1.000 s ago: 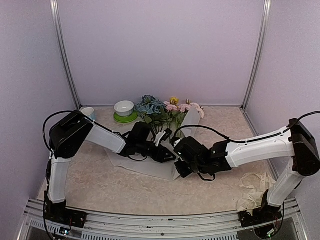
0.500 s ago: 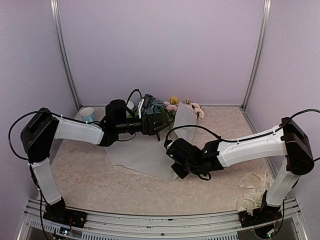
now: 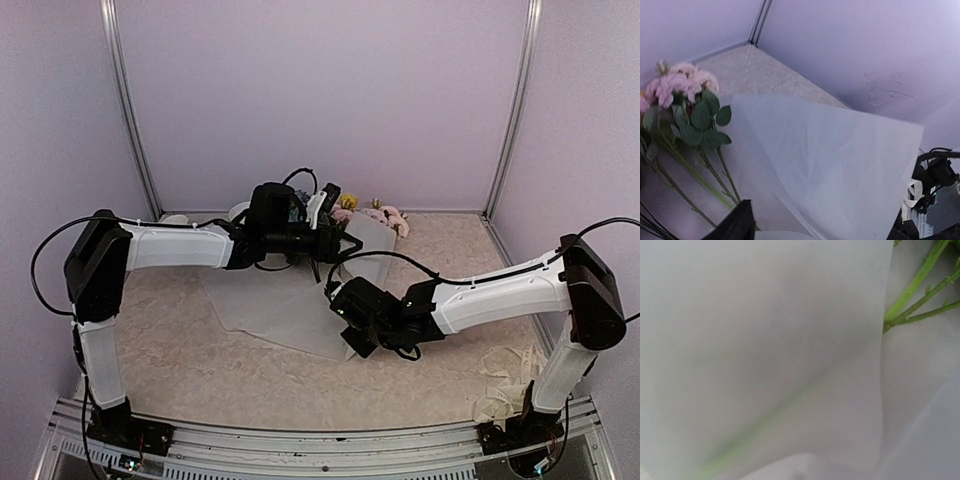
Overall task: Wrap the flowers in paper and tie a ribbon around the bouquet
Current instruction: Fold the one-fourth-folded wrapping paper at the center of the board.
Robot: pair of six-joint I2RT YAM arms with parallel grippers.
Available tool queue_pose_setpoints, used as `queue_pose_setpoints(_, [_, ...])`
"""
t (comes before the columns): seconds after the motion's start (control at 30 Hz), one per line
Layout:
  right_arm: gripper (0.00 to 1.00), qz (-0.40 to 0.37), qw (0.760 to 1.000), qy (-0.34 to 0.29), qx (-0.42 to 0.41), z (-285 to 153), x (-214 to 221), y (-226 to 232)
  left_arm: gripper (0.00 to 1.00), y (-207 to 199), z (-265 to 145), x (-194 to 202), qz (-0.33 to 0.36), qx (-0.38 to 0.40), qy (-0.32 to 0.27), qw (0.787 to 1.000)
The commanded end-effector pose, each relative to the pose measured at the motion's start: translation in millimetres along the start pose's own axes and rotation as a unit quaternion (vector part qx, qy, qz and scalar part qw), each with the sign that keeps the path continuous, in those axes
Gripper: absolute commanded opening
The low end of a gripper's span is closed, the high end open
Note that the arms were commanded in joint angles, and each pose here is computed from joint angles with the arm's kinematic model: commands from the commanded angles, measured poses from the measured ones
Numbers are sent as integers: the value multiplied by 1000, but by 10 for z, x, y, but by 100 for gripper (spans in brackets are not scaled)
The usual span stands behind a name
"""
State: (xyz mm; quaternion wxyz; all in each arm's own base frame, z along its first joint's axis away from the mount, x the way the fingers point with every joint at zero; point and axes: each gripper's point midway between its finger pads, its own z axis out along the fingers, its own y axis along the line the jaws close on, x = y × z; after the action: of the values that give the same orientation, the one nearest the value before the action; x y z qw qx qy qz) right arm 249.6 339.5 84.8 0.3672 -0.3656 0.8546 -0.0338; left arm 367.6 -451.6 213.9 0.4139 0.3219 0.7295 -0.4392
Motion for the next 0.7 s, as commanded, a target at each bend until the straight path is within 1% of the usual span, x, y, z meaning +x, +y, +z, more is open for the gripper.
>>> queue_pose_setpoints(0.0, [0,-8,1000,-10,2,-25,-79,49,43,97,66,51,3,-13,29,999])
queue_pose_setpoints(0.07, [0,-10,1000,-10,2,-25,-77,50,21,137,48,70,-5,-15,31,999])
queue_pose_setpoints(0.13, [0,-11,1000,-9,0,-30,-67,56,9,214,-8,57,-12,-21,24,999])
queue_pose_setpoints(0.17, [2,-11,1000,-9,1,-34,-68,54,6,258,-26,69,-14,-26,22,999])
queue_pose_setpoints(0.23, [14,-12,1000,-9,-3,-56,-81,54,1,426,-68,116,-17,-42,21,999])
queue_pose_setpoints(0.3, [22,-12,1000,-17,-17,-114,-122,70,0,656,-90,242,-28,-56,31,998])
queue_pose_setpoints(0.37, [29,-19,998,-29,-48,-204,-165,133,0,790,-80,393,-36,-55,44,997])
queue_pose_setpoints(0.47, [43,-35,987,-52,-146,-451,-240,362,0,929,-95,578,-32,-57,52,996])
queue_pose_setpoints(0.53, [53,-46,978,-57,-196,-591,-249,482,0,999,-106,639,-26,-56,53,997])
queue_pose_setpoints(0.57, [56,-48,974,-60,-215,-654,-260,515,0,1024,-110,671,-22,-56,54,997])
queue_pose_setpoints(0.67, [63,-42,961,-75,-263,-841,-347,561,0,1130,-124,747,-18,-61,56,996])
